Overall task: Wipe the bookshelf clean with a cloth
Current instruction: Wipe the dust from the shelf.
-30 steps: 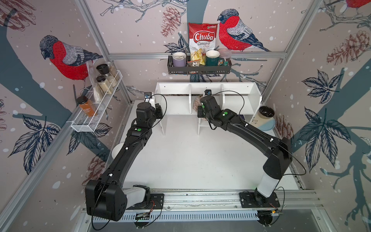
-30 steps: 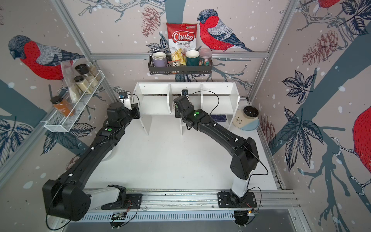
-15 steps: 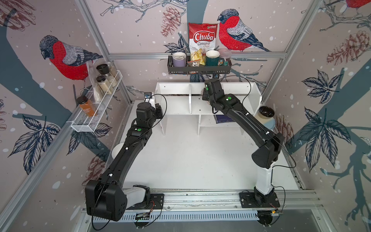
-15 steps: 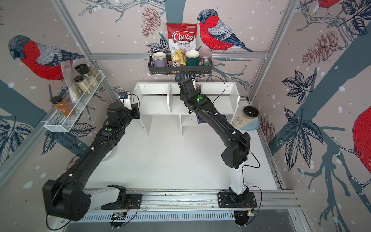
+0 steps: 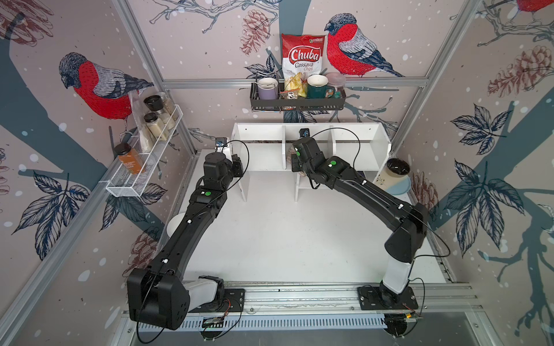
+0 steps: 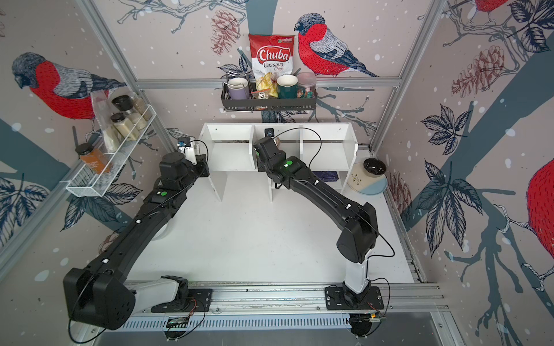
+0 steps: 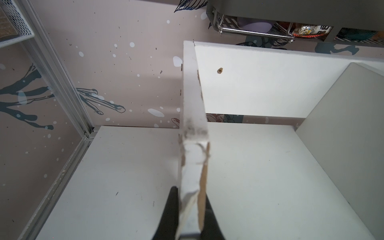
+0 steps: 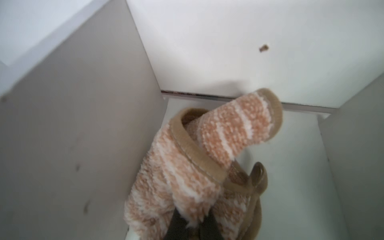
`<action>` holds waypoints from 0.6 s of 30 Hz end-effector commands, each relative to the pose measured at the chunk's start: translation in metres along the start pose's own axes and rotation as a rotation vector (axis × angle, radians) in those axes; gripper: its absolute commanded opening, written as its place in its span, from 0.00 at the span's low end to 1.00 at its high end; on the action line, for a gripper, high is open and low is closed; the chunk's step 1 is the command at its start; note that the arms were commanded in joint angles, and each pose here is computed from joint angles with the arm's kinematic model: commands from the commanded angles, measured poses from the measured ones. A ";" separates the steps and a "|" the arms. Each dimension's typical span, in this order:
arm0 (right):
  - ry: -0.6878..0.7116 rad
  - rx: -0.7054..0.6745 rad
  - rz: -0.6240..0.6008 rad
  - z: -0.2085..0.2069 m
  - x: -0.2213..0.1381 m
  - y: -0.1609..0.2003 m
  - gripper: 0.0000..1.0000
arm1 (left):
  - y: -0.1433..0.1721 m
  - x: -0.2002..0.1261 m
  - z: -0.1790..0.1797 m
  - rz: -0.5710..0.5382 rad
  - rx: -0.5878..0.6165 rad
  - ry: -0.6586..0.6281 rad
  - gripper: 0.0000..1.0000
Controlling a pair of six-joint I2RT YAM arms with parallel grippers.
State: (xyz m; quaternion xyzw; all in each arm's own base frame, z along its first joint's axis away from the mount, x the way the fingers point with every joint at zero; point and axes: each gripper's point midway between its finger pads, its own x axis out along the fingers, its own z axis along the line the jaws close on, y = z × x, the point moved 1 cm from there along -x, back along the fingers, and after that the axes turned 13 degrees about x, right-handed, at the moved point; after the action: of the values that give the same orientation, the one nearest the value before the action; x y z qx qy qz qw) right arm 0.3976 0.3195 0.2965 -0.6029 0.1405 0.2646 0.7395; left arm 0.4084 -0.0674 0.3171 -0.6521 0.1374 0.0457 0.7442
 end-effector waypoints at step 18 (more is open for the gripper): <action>-0.135 0.044 -0.191 0.042 -0.032 -0.103 0.00 | -0.015 -0.004 -0.012 -0.048 -0.133 0.077 0.00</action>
State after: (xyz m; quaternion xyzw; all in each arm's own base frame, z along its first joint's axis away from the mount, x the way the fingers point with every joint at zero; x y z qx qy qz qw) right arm 0.4390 0.3214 0.3970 -0.5685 0.0700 0.2066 0.7933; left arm 0.4084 -0.0672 0.3177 -0.6521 0.1365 0.0464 0.7443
